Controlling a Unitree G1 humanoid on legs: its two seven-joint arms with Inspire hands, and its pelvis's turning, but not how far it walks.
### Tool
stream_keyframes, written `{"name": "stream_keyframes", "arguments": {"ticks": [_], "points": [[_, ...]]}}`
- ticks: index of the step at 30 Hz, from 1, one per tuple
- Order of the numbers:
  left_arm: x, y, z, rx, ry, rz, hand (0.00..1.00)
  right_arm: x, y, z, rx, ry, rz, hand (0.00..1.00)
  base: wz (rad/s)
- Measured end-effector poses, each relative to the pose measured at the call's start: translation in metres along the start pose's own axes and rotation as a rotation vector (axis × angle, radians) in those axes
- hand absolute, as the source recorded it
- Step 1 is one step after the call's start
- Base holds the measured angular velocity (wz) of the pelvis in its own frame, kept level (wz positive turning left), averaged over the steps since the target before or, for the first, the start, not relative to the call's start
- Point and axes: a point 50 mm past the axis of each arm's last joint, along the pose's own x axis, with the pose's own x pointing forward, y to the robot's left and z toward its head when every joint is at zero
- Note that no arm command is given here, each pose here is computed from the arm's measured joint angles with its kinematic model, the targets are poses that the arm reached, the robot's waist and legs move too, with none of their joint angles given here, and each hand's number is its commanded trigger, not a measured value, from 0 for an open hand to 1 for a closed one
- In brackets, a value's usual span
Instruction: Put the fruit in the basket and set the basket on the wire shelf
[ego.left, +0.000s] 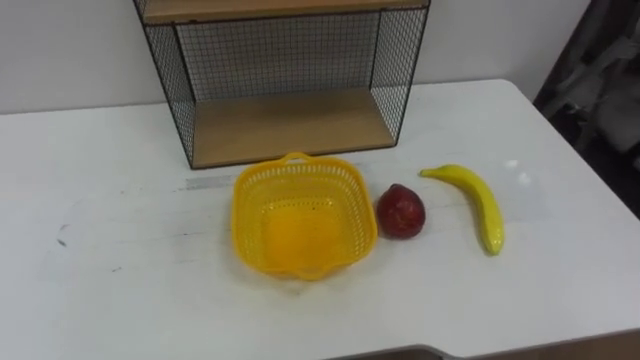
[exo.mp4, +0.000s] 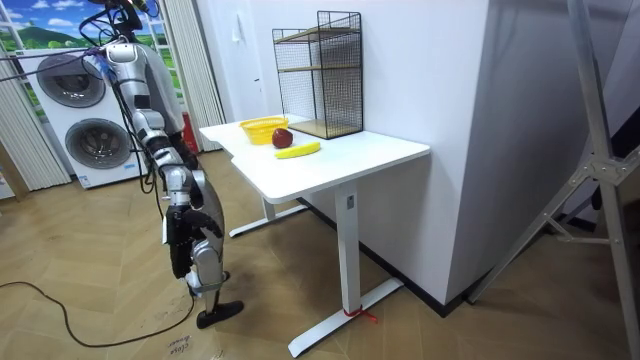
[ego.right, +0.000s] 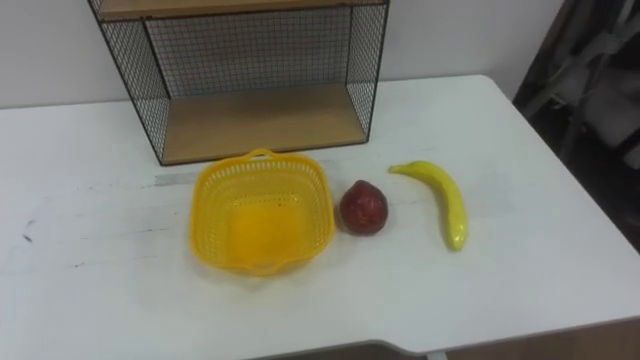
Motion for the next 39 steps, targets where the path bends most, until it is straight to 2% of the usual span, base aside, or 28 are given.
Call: {"name": "stream_keyframes", "arguments": {"ticks": [5, 8, 11, 18, 20, 26, 34, 39], "points": [[0.0, -0.001, 0.003, 0.011, -0.022, -0.004, 0.0, -0.029, 0.036, 0.033, 0.085, -0.157, 0.054, 0.0, 0.0], [0.0, 0.0, 0.009, 0.018, -0.052, -0.002, 0.0, -0.055, 0.054, 0.055, 0.075, -0.349, 0.126, 0.0, 0.0], [0.0, -0.002, 0.012, 0.044, -0.08, -0.01, 0.0, -0.097, 0.074, 0.078, 0.065, -0.625, 0.253, 0.0, 0.0], [-0.001, -0.012, 0.022, 0.121, -0.123, -0.047, 0.0, -0.167, 0.095, 0.078, 0.018, -0.954, 0.53, 0.0, -0.01], [-0.001, -0.012, 0.021, 0.126, -0.123, -0.05, 0.0, -0.173, 0.097, 0.074, -0.009, -0.996, 0.56, 0.0, 0.06], [-0.002, -0.016, 0.022, 0.149, -0.128, -0.082, 0.0, -0.2, 0.107, 0.057, -0.129, -1.074, 0.795, 0.0, 0.0], [-0.002, -0.017, 0.022, 0.154, -0.137, -0.098, 0.0, -0.218, 0.118, 0.045, -0.285, -1.131, 1.029, 0.0, 0.0], [-0.001, -0.016, 0.025, 0.206, -0.157, -0.101, 0.0, -0.225, 0.123, 0.032, -0.396, -1.099, 1.196, 0.0, 0.02]]}}
